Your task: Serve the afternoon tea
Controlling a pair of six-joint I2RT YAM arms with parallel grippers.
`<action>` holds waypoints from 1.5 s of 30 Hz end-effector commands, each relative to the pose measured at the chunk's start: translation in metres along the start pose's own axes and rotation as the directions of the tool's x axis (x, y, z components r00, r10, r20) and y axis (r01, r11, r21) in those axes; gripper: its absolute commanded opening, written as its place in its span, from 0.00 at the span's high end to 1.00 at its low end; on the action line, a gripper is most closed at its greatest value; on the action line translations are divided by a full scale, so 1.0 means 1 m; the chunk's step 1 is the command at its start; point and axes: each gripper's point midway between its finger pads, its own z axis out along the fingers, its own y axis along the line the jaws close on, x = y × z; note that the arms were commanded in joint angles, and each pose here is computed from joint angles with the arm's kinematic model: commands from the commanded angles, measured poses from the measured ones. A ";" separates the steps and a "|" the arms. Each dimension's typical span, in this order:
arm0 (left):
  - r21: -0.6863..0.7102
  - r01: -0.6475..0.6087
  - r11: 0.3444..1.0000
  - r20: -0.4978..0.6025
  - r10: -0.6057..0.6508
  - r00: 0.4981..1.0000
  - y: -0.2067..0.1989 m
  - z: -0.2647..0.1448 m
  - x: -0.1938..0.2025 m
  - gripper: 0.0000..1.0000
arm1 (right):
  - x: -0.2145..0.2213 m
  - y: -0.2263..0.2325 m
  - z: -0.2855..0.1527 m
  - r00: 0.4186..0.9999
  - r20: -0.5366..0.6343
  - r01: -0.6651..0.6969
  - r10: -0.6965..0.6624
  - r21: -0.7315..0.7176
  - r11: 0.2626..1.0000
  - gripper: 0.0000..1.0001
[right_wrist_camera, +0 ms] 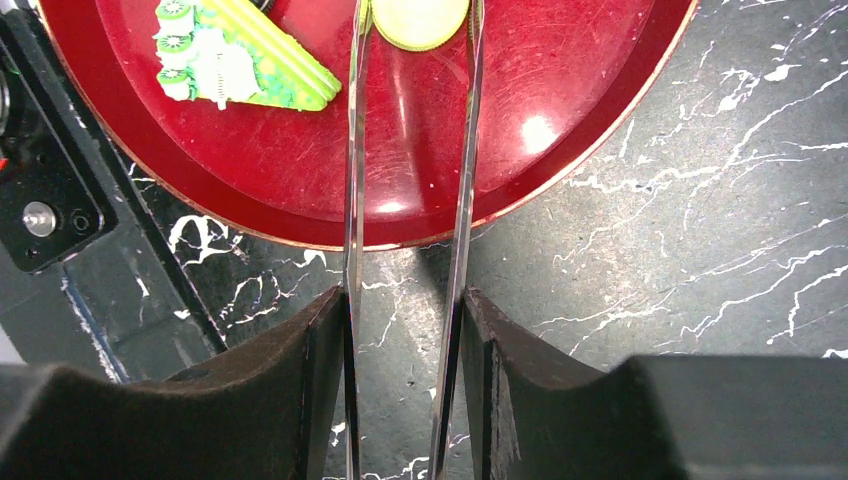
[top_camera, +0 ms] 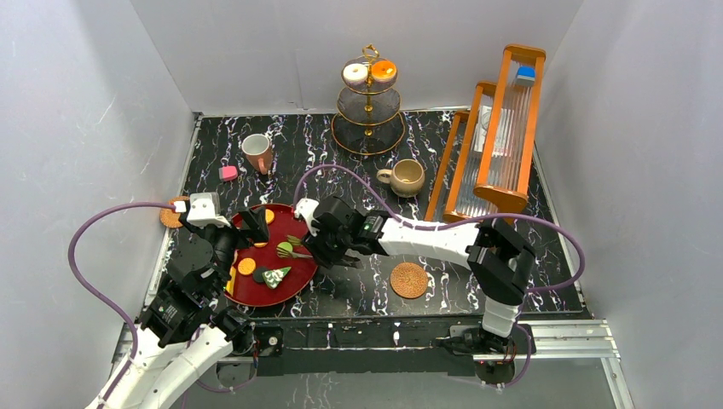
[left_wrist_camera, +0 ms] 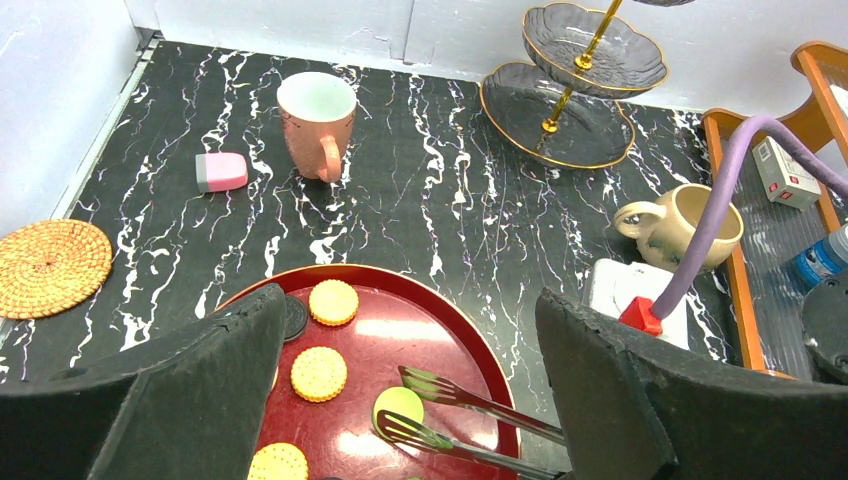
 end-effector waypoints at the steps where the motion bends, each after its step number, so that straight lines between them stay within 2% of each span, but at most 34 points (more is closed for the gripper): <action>1: -0.012 0.014 1.000 0.020 -0.014 1.000 0.003 -0.002 -0.004 0.08 | -0.025 -0.002 -0.006 0.997 0.052 0.053 -0.057 0.074 0.996 0.48; 8: -0.010 0.014 1.000 0.019 -0.014 1.000 0.003 -0.002 -0.004 0.08 | -0.028 -0.005 -0.012 0.996 0.065 0.061 -0.068 0.114 0.992 0.51; 27: -0.007 0.016 1.000 0.021 -0.016 1.000 0.003 -0.002 -0.004 0.08 | -0.043 -0.002 -0.026 0.992 0.129 0.001 -0.015 0.111 0.994 0.54; 45: -0.009 0.014 1.000 0.017 -0.014 1.000 0.003 -0.002 -0.003 0.08 | -0.017 -0.001 -0.010 0.999 0.027 0.015 -0.017 0.088 0.996 0.49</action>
